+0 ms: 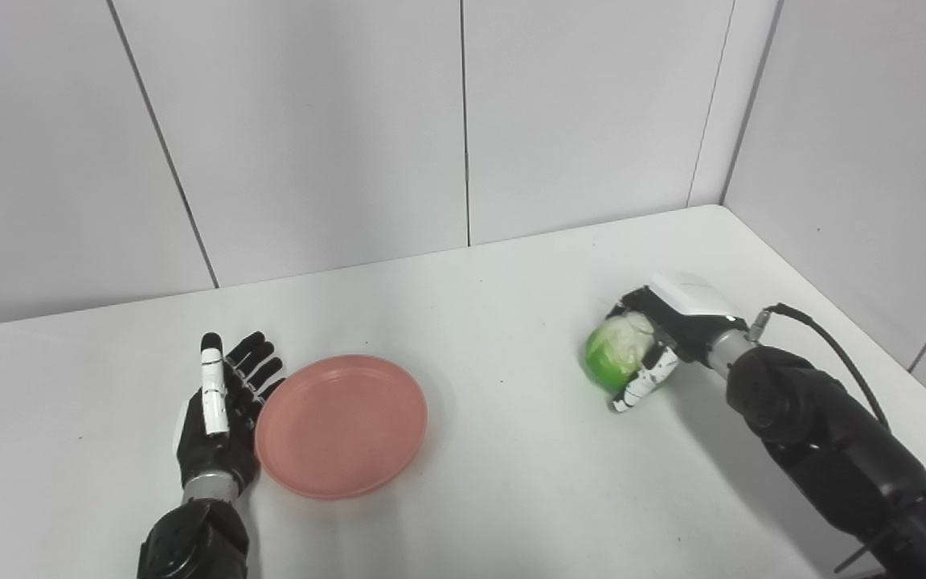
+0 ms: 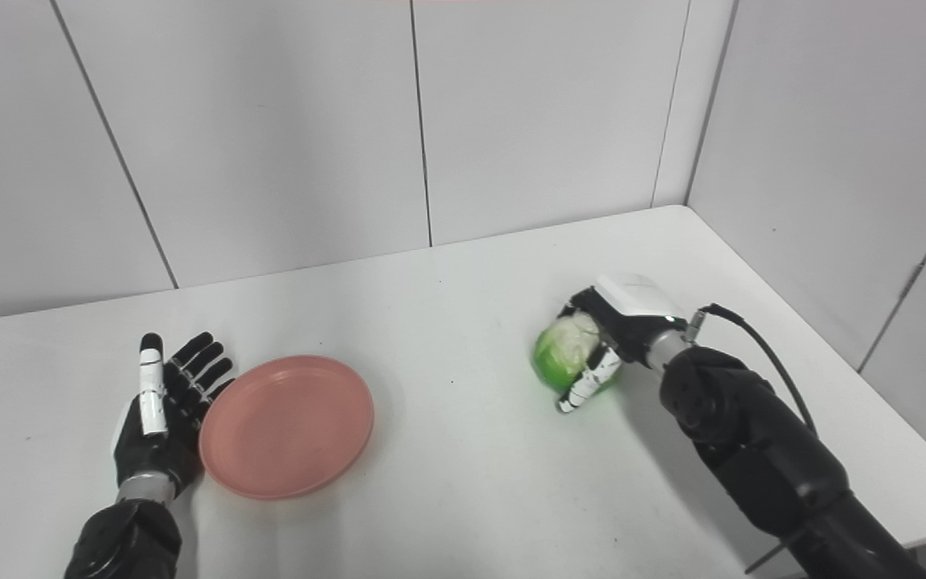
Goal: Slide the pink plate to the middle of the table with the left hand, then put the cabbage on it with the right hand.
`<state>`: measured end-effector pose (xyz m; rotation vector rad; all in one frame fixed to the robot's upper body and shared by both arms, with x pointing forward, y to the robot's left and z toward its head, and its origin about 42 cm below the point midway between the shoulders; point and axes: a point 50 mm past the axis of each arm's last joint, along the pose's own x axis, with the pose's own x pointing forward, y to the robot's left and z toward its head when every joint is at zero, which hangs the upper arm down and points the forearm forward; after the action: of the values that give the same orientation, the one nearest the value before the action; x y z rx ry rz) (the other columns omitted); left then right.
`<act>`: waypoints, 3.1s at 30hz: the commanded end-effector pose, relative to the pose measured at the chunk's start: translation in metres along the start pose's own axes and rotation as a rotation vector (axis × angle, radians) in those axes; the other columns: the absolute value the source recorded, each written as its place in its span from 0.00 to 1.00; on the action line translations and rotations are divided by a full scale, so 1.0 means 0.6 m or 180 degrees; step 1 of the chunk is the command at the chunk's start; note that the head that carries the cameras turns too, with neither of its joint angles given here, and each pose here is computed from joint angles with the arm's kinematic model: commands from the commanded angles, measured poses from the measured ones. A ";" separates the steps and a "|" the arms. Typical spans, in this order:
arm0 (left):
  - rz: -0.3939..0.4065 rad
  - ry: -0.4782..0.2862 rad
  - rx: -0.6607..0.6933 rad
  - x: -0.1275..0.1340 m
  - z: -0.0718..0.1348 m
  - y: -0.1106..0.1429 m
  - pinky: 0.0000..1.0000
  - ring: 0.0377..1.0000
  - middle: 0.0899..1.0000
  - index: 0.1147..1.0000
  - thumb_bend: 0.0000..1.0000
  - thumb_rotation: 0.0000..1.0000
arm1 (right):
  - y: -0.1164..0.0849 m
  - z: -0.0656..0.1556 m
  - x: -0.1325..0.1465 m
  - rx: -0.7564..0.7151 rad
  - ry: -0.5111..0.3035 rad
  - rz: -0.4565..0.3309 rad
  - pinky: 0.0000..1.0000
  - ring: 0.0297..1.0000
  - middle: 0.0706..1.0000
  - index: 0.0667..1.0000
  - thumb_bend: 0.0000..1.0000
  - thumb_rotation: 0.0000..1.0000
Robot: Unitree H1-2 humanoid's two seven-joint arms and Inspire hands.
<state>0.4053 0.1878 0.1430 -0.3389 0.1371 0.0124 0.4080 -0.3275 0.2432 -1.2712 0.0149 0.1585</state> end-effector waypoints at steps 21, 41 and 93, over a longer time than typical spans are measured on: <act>0.0106 0.0095 0.0028 -0.003 -0.049 -0.061 0.69 0.77 0.76 0.65 0.58 0.96 | -0.131 0.222 0.055 -0.0078 -0.1231 -0.0796 0.23 0.29 0.43 0.45 0.53 0.00; 0.0172 0.0107 0.0003 0.002 -0.068 -0.073 0.66 0.75 0.75 0.65 0.59 0.93 | 0.009 0.323 0.072 -0.0109 -0.1681 -0.0234 0.30 0.35 0.44 0.45 0.53 0.00; 0.0042 -0.0162 0.0481 0.003 -0.075 -0.076 0.68 0.75 0.74 0.66 0.54 0.94 | 0.081 0.280 0.072 0.0073 -0.1881 -0.0319 0.54 0.69 0.76 0.75 0.87 0.90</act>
<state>0.4099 0.1279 0.1288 -0.2304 0.0583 0.0047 0.4283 -0.1472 0.2181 -1.1989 -0.4772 0.4902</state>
